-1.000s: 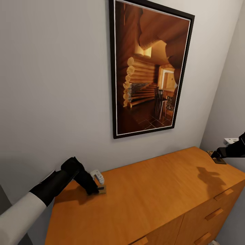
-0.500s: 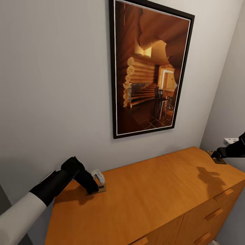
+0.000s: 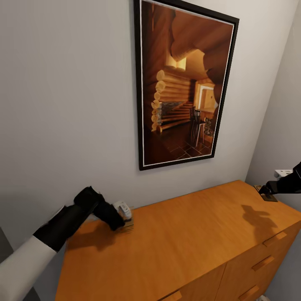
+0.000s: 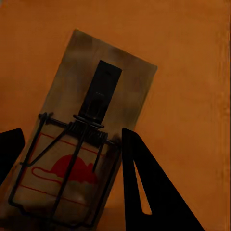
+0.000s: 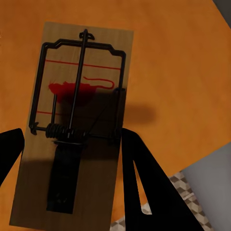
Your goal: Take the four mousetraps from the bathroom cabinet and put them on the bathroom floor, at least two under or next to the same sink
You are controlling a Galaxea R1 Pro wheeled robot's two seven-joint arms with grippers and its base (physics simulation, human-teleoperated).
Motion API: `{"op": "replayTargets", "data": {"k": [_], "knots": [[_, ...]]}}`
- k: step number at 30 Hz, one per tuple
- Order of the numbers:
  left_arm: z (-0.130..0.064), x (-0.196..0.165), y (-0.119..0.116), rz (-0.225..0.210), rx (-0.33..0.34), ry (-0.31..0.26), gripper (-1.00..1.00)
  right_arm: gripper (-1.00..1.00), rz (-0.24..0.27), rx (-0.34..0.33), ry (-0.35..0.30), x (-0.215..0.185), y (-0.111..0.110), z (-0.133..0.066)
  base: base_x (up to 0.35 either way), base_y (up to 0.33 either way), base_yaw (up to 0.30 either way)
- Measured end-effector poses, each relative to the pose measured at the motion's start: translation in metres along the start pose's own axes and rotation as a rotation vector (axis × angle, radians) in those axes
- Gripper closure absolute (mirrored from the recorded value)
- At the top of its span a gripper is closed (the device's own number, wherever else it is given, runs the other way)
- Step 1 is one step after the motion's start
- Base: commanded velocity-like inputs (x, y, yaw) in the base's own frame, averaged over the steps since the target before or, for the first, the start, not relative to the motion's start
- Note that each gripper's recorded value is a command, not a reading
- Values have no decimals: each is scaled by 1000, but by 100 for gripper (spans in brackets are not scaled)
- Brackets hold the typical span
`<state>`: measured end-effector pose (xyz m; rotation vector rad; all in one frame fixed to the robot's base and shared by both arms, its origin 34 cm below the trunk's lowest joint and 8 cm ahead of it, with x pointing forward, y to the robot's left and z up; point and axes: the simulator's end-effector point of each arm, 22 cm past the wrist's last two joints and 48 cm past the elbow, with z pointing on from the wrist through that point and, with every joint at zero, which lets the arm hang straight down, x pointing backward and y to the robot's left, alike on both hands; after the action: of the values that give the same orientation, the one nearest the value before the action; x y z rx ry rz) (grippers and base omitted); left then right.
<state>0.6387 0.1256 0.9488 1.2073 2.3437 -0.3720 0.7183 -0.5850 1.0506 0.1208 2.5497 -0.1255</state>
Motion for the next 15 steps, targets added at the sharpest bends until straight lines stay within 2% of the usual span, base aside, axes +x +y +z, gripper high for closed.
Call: {"op": "replayTargets", "data": {"k": [5, 8, 15], "knots": [[-34, -27, 14, 2, -57, -107, 100, 100, 0, 0, 0, 0, 0, 0, 0, 0, 0], [-42, -31, 21, -4, -81, -128, 100, 100, 0, -1, -1, 0, 1, 0, 0, 0, 0], [-48, -34, 26, -7, -98, -142, 100, 100, -1, -2, 0, 0, 1, 0, 0, 0, 0]]}}
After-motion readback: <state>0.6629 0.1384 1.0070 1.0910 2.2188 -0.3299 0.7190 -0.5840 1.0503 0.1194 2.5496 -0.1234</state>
